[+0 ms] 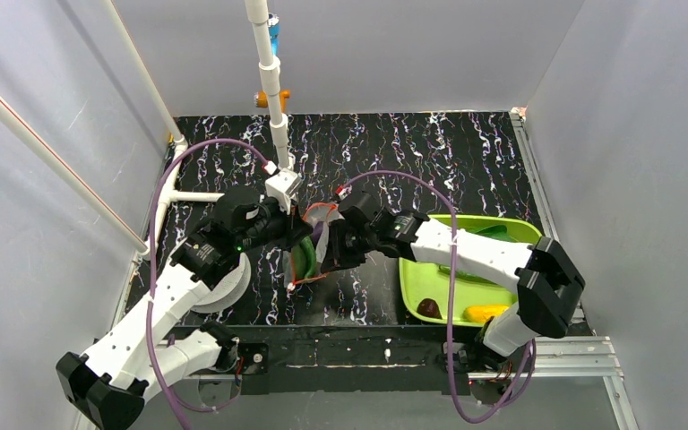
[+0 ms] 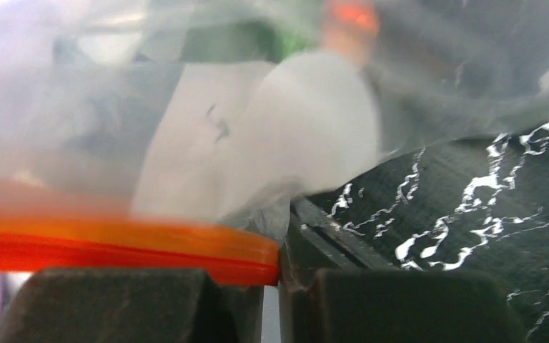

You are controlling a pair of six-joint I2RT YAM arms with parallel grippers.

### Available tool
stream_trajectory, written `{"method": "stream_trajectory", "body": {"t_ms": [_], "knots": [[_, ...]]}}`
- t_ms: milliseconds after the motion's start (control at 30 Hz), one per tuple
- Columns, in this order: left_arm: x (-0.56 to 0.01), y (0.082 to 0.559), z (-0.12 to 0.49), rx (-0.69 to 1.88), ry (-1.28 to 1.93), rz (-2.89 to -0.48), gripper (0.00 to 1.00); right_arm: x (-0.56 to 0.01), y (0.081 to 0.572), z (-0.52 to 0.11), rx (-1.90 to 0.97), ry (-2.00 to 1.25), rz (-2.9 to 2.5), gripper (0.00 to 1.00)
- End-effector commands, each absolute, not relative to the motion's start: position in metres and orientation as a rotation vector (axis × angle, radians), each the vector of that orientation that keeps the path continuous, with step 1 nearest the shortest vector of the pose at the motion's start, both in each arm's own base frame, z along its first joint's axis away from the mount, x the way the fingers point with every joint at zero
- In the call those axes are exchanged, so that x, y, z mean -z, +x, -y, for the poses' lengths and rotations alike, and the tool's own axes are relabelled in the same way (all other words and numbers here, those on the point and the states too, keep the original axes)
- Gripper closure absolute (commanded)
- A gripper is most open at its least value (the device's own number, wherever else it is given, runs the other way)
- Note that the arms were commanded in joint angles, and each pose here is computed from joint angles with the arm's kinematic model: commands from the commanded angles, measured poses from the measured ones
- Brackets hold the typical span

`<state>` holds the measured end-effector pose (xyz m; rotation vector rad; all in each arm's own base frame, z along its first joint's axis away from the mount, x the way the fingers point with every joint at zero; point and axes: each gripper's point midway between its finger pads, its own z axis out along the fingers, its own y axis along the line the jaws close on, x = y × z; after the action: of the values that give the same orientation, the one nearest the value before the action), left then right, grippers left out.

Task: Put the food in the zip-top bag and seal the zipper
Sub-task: Adjust the zipper food storage bag at the center of the board.

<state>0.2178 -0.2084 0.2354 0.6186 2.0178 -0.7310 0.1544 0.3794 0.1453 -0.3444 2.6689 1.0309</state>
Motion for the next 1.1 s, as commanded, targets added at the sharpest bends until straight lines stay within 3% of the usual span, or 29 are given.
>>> {"method": "stream_trajectory", "body": {"t_ms": [0, 67, 167, 333, 433, 667, 767, 1067], "knots": [[-0.236, 0.220, 0.207, 0.707, 0.630, -2.002, 1.00, -0.201, 0.150, -0.394, -1.239, -0.342, -2.541, 0.93], [-0.232, 0.220, 0.207, 0.701, 0.643, -2.008, 1.00, -0.220, 0.139, -0.397, -1.372, -0.354, -2.533, 0.99], [-0.232, 0.202, 0.209, 0.751, 0.712, -2.125, 1.00, -0.259, 0.126, -0.403, -1.644, -0.375, -2.516, 0.99], [-0.301, 0.173, 0.200, 0.800, 0.653, -2.363, 1.00, -0.310, 0.112, -0.400, -1.853, -0.485, -2.407, 0.99], [-0.300, 0.164, 0.183, 0.714, 0.570, -2.471, 1.00, -0.295, 0.110, -0.397, -1.816, -0.519, -2.433, 0.99], [-0.219, 0.147, 0.173, 0.668, 0.432, -2.701, 1.00, -0.243, 0.098, -0.394, -1.899, -0.476, -2.521, 0.99], [-0.224, 0.145, 0.172, 0.653, 0.420, -2.745, 1.00, -0.251, 0.093, -0.387, -1.877, -0.514, -2.473, 0.98], [-0.251, 0.157, 0.181, 0.719, 0.354, -2.623, 1.00, -0.251, 0.104, -0.358, -1.570, -0.508, -2.453, 0.67]]}}
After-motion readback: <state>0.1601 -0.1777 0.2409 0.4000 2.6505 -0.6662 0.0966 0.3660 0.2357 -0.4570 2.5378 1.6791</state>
